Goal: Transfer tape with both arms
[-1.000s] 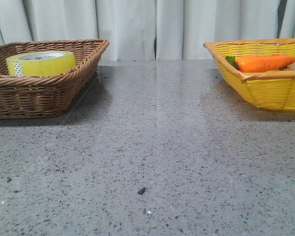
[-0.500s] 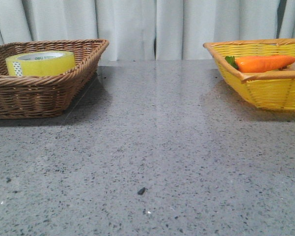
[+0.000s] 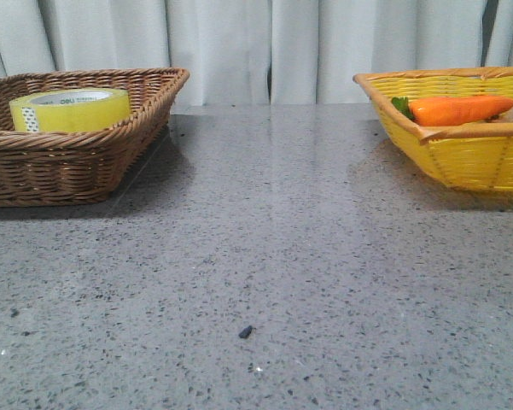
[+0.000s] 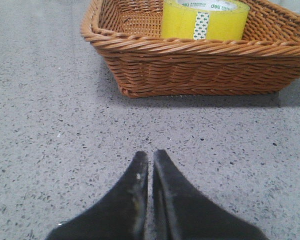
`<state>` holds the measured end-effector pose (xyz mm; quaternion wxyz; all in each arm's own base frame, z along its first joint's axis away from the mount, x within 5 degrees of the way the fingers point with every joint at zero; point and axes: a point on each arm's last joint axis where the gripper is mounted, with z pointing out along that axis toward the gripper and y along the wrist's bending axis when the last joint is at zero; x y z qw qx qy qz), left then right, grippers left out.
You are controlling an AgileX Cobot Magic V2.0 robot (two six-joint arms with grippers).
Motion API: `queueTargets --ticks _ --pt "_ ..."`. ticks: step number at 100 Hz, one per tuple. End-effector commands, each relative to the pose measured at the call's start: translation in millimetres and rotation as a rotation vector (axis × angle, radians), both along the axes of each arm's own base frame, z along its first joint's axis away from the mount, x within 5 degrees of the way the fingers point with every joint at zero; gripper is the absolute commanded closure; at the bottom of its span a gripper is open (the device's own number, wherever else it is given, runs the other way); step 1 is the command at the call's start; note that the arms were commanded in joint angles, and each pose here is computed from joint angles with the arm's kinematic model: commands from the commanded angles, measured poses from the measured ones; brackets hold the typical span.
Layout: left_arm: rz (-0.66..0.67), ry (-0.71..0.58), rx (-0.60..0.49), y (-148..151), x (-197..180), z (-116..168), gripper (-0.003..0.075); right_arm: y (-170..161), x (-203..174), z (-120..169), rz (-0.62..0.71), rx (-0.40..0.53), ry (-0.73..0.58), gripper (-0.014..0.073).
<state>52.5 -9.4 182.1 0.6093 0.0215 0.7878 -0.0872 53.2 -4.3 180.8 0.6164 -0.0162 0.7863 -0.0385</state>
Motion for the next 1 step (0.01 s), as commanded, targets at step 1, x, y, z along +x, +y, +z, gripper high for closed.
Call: queueTargets --ticks 1 --pt "0.005 -0.062 -0.025 0.2 -0.6 2.7 0.0741 -0.4 -0.2 -4.7 -0.004 -0.012 -0.012 0.0662"
